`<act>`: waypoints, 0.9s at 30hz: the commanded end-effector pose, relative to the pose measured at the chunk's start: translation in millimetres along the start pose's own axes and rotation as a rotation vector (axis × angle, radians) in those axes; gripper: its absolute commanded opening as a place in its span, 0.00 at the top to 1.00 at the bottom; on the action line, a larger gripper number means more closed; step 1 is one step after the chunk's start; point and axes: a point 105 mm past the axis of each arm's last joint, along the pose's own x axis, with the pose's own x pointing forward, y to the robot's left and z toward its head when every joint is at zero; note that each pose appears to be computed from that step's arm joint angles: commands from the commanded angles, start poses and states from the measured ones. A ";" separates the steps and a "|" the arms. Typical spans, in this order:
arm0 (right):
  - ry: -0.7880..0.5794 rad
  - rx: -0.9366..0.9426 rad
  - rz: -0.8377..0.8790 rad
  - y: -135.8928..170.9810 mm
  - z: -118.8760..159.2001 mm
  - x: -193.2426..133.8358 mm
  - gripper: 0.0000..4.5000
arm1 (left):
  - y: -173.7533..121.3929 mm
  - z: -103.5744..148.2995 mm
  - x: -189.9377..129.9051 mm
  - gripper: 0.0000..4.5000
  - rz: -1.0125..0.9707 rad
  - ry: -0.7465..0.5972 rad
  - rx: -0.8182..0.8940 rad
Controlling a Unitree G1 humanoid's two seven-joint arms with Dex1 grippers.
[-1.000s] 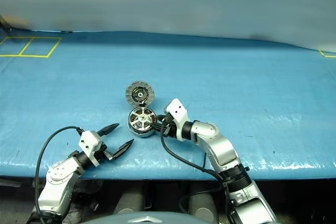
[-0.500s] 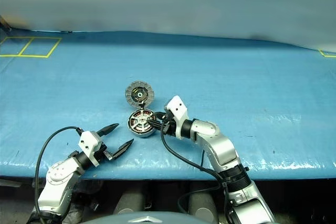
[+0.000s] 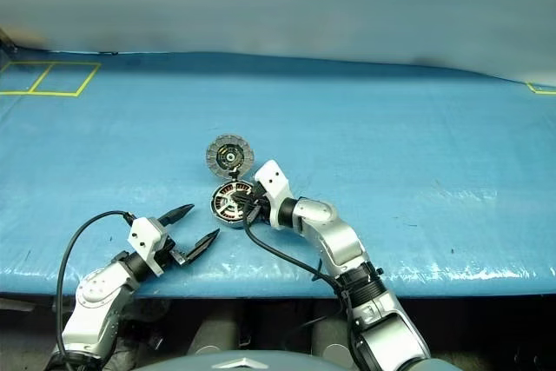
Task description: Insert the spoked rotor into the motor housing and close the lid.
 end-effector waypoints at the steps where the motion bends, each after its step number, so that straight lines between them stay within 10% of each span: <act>1: 0.039 -0.005 -0.019 -1.0 -11.0 2.7 0.99 | 3.1 3.5 -3.7 0.00 0.024 -0.012 0.015; 9: 0.135 -0.030 -0.087 -9.0 -34.6 -4.3 0.99 | 2.2 3.5 -4.0 0.00 0.024 -0.012 0.012; 27: -0.137 -0.127 -0.144 -22.8 45.4 -37.9 0.99 | 0.2 7.4 -0.5 0.00 0.033 -0.041 -0.014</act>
